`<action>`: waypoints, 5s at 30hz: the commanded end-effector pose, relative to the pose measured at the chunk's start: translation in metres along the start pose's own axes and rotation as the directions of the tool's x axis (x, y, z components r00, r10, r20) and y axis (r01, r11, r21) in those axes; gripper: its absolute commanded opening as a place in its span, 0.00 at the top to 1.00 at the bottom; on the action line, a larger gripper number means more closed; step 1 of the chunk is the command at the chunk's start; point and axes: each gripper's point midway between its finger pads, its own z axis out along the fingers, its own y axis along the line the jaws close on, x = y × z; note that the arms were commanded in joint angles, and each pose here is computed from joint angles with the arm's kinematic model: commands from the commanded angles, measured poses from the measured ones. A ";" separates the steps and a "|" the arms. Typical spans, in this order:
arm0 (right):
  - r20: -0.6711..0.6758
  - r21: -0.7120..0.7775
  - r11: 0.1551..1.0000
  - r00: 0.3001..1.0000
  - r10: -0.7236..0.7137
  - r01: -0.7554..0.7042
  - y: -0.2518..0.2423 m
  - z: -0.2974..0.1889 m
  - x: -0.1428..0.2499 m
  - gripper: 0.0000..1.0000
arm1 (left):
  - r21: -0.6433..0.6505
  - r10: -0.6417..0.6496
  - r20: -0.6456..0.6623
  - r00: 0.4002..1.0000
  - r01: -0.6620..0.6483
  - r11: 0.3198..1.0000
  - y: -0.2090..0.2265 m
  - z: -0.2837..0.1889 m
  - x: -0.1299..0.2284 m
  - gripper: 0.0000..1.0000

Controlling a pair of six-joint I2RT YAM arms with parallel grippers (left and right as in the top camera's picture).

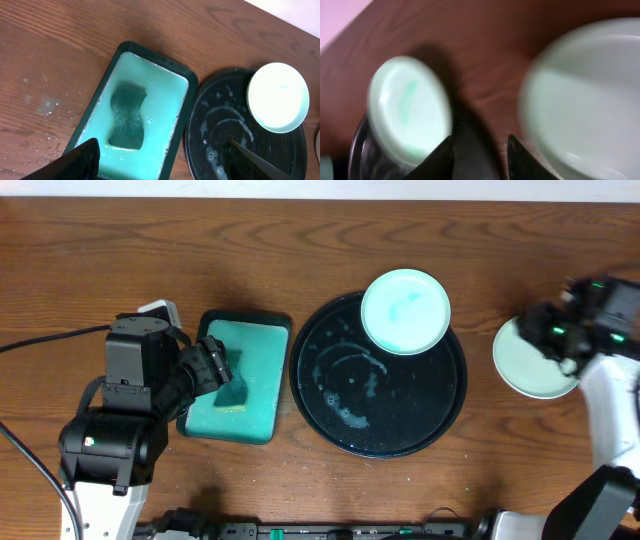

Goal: Clean dirty plates on tray and stack at the side
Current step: 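Carry the green plate right and set it on the white plate, then move right gripper back and grasp the rim of the last green plate, then grasp the sponge with the left gripper and bring it to the plate, then scrub the held green plate with the sponge in the left gripper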

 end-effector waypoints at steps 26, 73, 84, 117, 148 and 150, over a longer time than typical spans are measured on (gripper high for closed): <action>-0.264 0.005 0.950 0.916 -0.301 0.314 0.064 0.091 0.095 0.99 | 0.008 0.002 0.022 1.000 -0.002 1.000 -0.003 -0.005 -0.007 0.22; -0.394 -0.022 0.933 0.855 -0.338 0.359 0.099 0.030 0.157 0.58 | -0.252 -0.083 -0.630 0.772 -0.102 0.962 0.055 0.199 0.121 0.93; -0.525 -0.016 0.921 0.781 -0.339 0.389 0.077 0.071 0.187 0.67 | -0.129 0.010 -0.446 0.895 -0.076 0.989 0.022 0.125 0.063 0.93; -0.566 -0.060 0.929 0.754 -0.332 0.365 0.056 0.058 0.202 0.76 | 0.192 0.268 -0.322 0.908 -0.215 0.958 -0.083 0.102 0.072 0.93; -0.548 -0.034 0.931 0.773 -0.321 0.363 0.039 0.079 0.232 0.99 | -0.021 0.206 -0.552 0.808 -0.261 0.965 -0.104 0.236 0.217 0.93; -0.545 -0.020 0.930 0.776 -0.319 0.368 0.037 0.079 0.231 0.99 | -0.064 0.169 -0.570 0.804 -0.248 0.967 -0.092 0.236 0.210 0.93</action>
